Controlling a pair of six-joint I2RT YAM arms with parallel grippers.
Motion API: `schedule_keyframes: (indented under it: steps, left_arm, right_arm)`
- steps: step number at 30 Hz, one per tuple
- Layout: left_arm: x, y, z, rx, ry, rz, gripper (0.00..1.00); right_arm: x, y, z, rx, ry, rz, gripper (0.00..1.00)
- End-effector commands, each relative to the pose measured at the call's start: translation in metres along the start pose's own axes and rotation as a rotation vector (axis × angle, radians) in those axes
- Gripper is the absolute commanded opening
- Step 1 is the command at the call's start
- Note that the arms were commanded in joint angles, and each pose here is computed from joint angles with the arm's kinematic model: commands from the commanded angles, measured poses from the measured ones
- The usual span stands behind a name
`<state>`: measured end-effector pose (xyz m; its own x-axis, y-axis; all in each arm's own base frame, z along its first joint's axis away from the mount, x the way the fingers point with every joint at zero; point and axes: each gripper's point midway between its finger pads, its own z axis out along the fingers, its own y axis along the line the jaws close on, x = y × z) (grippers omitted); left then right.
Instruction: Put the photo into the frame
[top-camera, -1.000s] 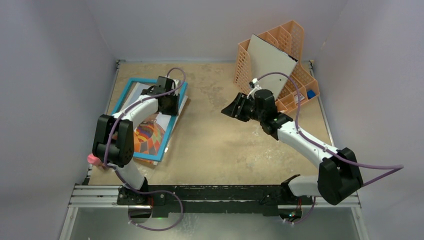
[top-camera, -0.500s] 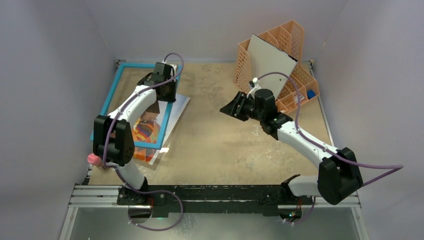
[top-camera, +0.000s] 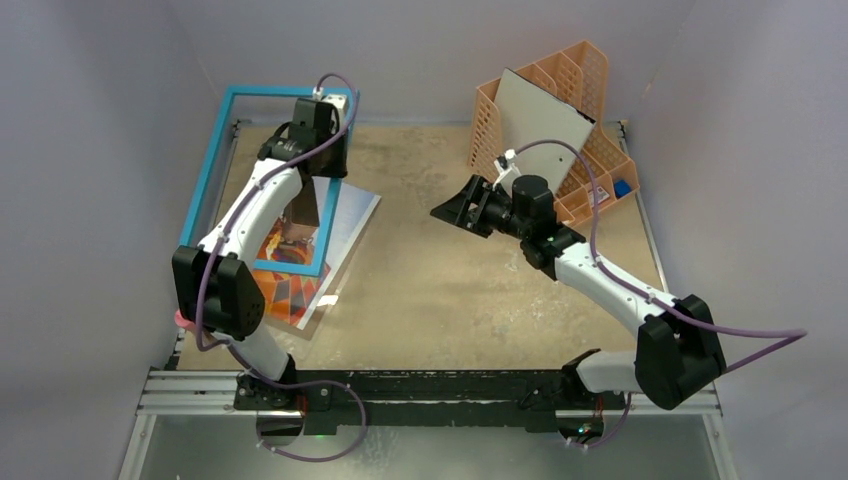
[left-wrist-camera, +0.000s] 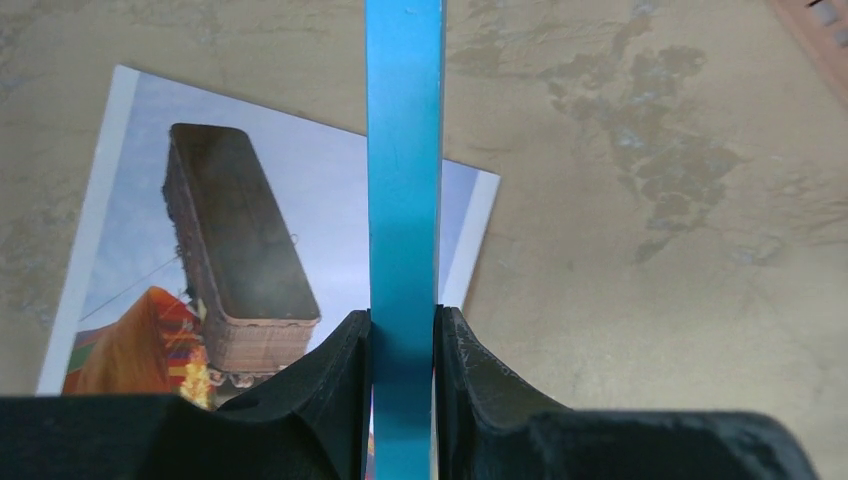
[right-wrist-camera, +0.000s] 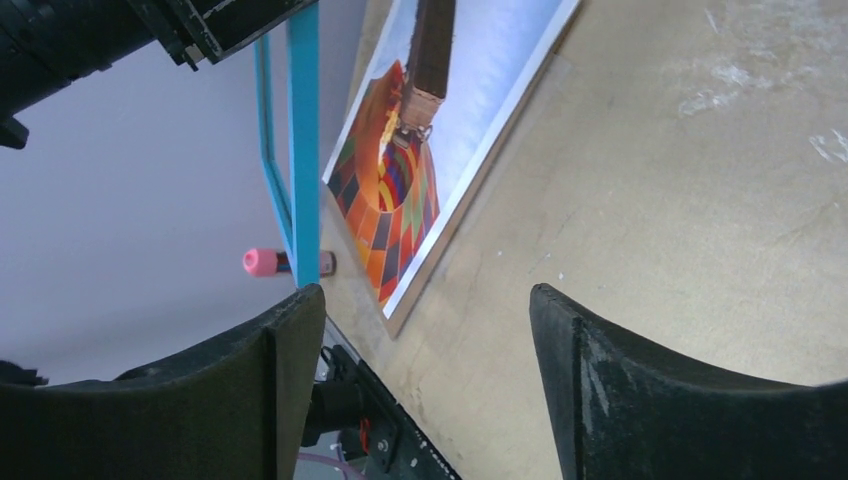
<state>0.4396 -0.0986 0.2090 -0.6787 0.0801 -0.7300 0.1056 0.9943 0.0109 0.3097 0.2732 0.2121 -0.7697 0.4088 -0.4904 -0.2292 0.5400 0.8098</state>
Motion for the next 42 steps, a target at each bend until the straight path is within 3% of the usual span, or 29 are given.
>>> schedule_keyframes:
  steps: [1, 5, 16, 24, 30, 42]
  left_arm:
    - [-0.055, -0.020, -0.052, 0.126, -0.165, -0.059, 0.00]
    - [-0.072, -0.050, -0.078, 0.299, -0.204, -0.146, 0.00]
    - [-0.137, -0.120, -0.179, 0.811, -0.384, -0.353, 0.00]
    - [-0.150, -0.147, -0.231, 1.153, -0.392, -0.520, 0.00]
    - [-0.153, -0.150, -0.247, 1.224, -0.381, -0.576, 0.00]
    - [-0.146, -0.144, -0.253, 1.262, -0.408, -0.684, 0.00]
  right_arm:
    - [-0.011, 0.043, -0.009, -0.183, -0.033, -0.061, 0.81]
    - [-0.016, 0.075, -0.017, -0.321, -0.056, -0.108, 0.88]
    - [-0.015, 0.136, -0.021, -0.561, -0.029, -0.166, 0.93]
    - [-0.012, 0.172, -0.024, -0.716, 0.009, -0.149, 0.93]
    - [-0.018, 0.197, -0.041, -0.827, 0.009, -0.126, 0.91]
    - [-0.030, 0.211, -0.032, -0.842, 0.040, -0.032, 0.78]
